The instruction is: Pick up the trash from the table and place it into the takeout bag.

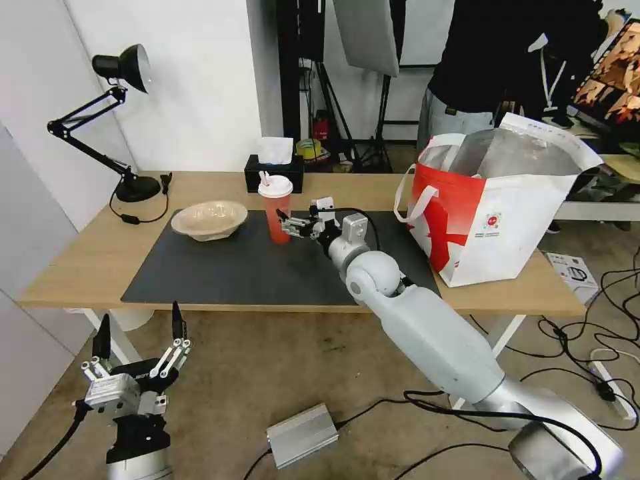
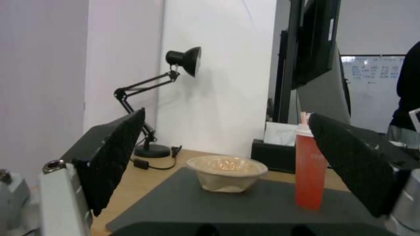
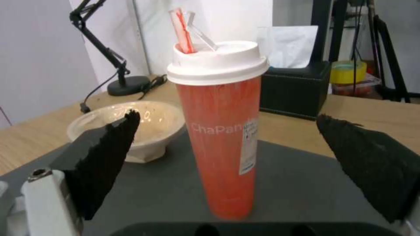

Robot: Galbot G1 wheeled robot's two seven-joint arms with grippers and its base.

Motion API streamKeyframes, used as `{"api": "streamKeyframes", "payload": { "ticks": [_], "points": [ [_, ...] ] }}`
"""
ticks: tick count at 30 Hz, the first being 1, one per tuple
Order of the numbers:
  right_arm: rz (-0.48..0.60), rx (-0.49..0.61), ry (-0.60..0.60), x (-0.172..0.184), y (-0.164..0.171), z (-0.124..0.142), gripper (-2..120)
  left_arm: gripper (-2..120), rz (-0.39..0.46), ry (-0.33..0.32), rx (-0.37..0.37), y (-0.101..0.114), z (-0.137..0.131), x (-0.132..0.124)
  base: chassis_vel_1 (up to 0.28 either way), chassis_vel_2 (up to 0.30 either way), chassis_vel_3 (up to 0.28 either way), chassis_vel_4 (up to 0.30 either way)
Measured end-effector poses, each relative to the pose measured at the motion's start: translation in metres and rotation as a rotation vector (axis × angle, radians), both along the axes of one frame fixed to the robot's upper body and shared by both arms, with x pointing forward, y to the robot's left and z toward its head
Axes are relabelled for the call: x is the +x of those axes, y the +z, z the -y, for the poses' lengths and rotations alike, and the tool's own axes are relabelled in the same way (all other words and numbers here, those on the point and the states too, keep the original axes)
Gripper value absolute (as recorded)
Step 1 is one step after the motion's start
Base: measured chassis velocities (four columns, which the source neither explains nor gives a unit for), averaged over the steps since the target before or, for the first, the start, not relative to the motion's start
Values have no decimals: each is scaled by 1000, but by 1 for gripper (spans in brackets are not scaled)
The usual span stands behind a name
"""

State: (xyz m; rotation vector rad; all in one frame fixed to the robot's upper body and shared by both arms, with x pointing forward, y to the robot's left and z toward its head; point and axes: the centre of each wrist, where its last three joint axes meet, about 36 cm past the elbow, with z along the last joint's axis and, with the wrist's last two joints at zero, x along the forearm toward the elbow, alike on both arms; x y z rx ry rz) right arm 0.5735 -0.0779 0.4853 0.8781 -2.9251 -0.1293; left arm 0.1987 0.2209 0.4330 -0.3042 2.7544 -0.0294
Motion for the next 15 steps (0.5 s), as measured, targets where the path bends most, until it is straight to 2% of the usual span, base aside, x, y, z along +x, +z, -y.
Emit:
{"api": "streamKeyframes", "payload": {
  "ticks": [15],
  "points": [
    [-27, -19, 5, 19, -6, -10, 100, 100, -3, 0, -6, -1, -2, 0, 0, 0, 0, 0]
  ]
}}
